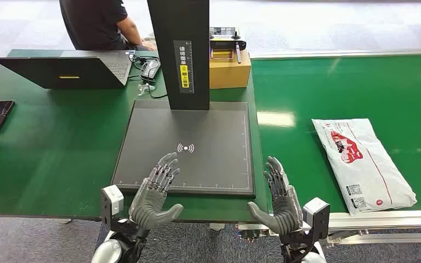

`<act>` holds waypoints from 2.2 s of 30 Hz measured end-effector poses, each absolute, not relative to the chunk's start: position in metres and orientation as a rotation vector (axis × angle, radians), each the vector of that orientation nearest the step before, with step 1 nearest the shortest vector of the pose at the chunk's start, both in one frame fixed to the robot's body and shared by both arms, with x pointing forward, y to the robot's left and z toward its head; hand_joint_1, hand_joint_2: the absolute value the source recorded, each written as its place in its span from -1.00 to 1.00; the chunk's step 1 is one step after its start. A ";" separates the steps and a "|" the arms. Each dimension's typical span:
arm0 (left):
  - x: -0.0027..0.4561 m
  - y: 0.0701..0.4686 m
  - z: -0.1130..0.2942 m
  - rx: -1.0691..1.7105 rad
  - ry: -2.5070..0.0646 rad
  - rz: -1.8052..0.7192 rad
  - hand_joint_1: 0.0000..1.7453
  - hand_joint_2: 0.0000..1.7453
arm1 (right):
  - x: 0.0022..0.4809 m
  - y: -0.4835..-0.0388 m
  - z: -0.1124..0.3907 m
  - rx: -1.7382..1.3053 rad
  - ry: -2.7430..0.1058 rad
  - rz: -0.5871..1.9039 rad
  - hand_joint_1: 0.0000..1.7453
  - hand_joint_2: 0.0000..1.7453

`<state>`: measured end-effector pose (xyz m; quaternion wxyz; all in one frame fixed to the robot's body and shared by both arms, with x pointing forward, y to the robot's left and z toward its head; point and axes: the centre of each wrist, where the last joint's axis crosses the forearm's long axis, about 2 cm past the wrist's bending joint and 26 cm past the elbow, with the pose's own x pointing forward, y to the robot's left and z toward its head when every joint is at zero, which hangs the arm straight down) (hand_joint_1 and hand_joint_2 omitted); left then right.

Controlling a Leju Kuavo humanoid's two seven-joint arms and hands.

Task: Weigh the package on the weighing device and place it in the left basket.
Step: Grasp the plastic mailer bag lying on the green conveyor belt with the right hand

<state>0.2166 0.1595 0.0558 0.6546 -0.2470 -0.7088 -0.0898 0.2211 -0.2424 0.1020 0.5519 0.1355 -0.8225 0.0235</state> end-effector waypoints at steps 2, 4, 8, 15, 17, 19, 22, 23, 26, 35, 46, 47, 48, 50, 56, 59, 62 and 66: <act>0.217 0.159 0.056 -0.561 -1.608 -0.207 -1.00 1.00 | 0.222 -0.244 0.103 0.300 -1.950 0.062 -1.00 1.00; 0.217 0.159 0.056 -0.564 -1.609 -0.213 -1.00 1.00 | 0.223 -0.247 0.105 0.254 -1.960 0.079 -1.00 1.00; 0.218 0.159 0.057 -0.572 -1.612 -0.217 -1.00 1.00 | 0.234 -0.262 0.112 0.104 -1.985 0.134 -1.00 1.00; 0.220 0.157 0.059 -0.591 -1.618 -0.225 -1.00 1.00 | 0.260 -0.308 0.127 -0.286 -1.979 0.292 -1.00 1.00; 0.221 0.157 0.059 -0.592 -1.620 -0.227 -1.00 1.00 | 0.266 -0.321 0.128 -0.384 -1.950 0.334 -1.00 1.00; 0.221 0.157 0.060 -0.591 -1.622 -0.226 -1.00 1.00 | 0.272 -0.334 0.128 -0.488 -1.911 0.380 -1.00 1.00; 0.222 0.158 0.059 -0.587 -1.622 -0.222 -1.00 1.00 | 0.279 -0.355 0.127 -0.587 -1.863 0.406 -1.00 1.00; 0.222 0.158 0.059 -0.586 -1.623 -0.221 -1.00 1.00 | 0.282 -0.362 0.127 -0.605 -1.851 0.404 -1.00 1.00; 0.221 0.159 0.059 -0.584 -1.623 -0.215 -1.00 1.00 | 0.287 -0.383 0.126 -0.654 -1.815 0.397 -1.00 1.00; 0.217 0.161 0.056 -0.575 -1.619 -0.191 -1.00 1.00 | 0.298 -0.443 0.123 -0.892 -1.647 0.416 -1.00 1.00; 0.214 0.164 0.053 -0.574 -1.609 -0.162 -1.00 1.00 | 0.297 -0.501 0.105 -1.025 -1.304 0.403 -1.00 1.00; 0.214 0.164 0.053 -0.577 -1.609 -0.162 -1.00 1.00 | 0.296 -0.504 0.102 -1.013 -1.270 0.403 -1.00 1.00; 0.214 0.164 0.053 -0.578 -1.607 -0.162 -1.00 1.00 | 0.295 -0.506 0.098 -0.997 -1.233 0.406 -1.00 1.00; 0.215 0.164 0.053 -0.582 -1.605 -0.162 -1.00 1.00 | 0.293 -0.510 0.090 -0.956 -1.153 0.418 -1.00 1.00; 0.216 0.164 0.054 -0.583 -1.602 -0.165 -1.00 1.00 | 0.290 -0.517 0.075 -0.836 -0.963 0.463 -1.00 1.00; 0.216 0.164 0.054 -0.584 -1.602 -0.163 -1.00 1.00 | 0.293 -0.519 0.073 -0.795 -0.915 0.484 -0.61 1.00; 0.216 0.165 0.054 -0.582 -1.603 -0.161 -1.00 1.00 | 0.297 -0.518 0.071 -0.769 -0.894 0.498 0.78 1.00; 0.216 0.166 0.055 -0.571 -1.607 -0.155 -1.00 1.00 | 0.301 -0.517 0.072 -0.763 -0.899 0.498 1.00 1.00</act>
